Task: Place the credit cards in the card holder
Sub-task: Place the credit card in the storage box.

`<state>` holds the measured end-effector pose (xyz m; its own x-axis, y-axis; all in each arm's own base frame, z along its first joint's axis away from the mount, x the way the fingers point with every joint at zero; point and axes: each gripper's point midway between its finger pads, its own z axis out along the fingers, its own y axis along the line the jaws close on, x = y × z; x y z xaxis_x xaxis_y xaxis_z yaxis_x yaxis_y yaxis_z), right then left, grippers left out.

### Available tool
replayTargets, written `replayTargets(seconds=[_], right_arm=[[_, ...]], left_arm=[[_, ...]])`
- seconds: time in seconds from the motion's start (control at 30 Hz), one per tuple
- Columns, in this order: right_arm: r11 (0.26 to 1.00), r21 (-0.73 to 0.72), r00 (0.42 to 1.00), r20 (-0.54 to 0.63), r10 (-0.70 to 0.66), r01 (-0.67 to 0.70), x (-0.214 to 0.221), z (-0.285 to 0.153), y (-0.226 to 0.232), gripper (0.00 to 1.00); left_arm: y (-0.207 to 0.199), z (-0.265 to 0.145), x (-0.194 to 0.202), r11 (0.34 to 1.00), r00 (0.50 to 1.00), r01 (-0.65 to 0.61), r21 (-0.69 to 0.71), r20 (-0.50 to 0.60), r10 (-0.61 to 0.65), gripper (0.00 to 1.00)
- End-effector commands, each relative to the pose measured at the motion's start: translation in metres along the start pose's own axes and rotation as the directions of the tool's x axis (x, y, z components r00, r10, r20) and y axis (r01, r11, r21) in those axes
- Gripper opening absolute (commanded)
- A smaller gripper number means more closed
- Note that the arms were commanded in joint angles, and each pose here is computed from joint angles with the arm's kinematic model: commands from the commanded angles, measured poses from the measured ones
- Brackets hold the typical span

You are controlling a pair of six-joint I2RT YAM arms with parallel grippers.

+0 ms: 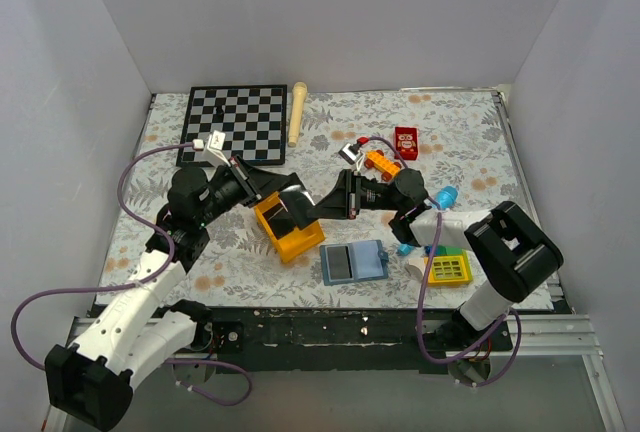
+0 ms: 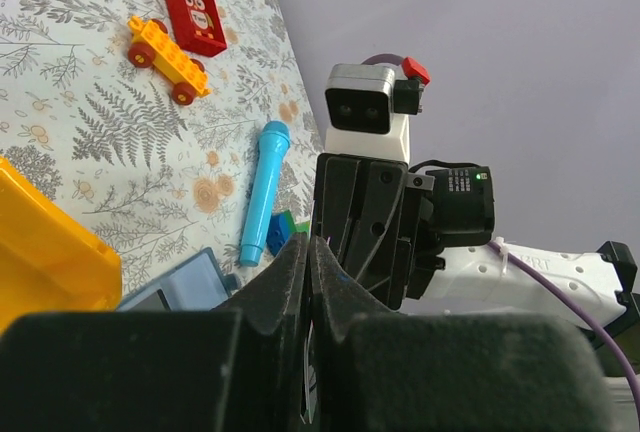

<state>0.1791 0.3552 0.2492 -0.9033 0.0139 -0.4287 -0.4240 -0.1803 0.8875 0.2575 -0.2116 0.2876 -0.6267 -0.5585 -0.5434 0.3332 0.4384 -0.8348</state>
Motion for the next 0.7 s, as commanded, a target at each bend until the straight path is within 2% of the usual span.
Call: replayTargets(seconds=[0.0,0.2,0.47,0.57,0.67], right_arm=[[0.975,-0.119,0.982,0.039,-0.184,0.188,-0.005,-0.002,0.026,0.01],[0.980,-0.103,0.986,0.028,-0.167,0.169,-0.005,0.000,0.013,0.01],[0.989,-0.072,0.991,-0.002,-0.132,0.132,-0.004,0.005,-0.016,0.01],[0.993,-0.051,0.994,-0.007,-0.108,0.107,-0.005,0.007,-0.031,0.01],[0.997,-0.016,0.997,-0.005,-0.079,0.079,-0.006,0.009,-0.048,0.01]], left_arm=[[0.006,0.000,-0.022,0.999,0.998,-0.016,-0.036,0.064,0.019,0.00],[0.041,0.001,-0.036,0.995,0.995,0.012,-0.098,0.100,-0.002,0.00],[0.060,0.002,-0.041,0.992,0.993,0.015,-0.123,0.116,0.000,0.00],[0.068,-0.002,-0.052,0.982,0.988,0.005,-0.190,0.152,0.024,0.00],[0.083,-0.015,-0.069,0.941,0.976,0.002,-0.339,0.204,0.072,0.00]])
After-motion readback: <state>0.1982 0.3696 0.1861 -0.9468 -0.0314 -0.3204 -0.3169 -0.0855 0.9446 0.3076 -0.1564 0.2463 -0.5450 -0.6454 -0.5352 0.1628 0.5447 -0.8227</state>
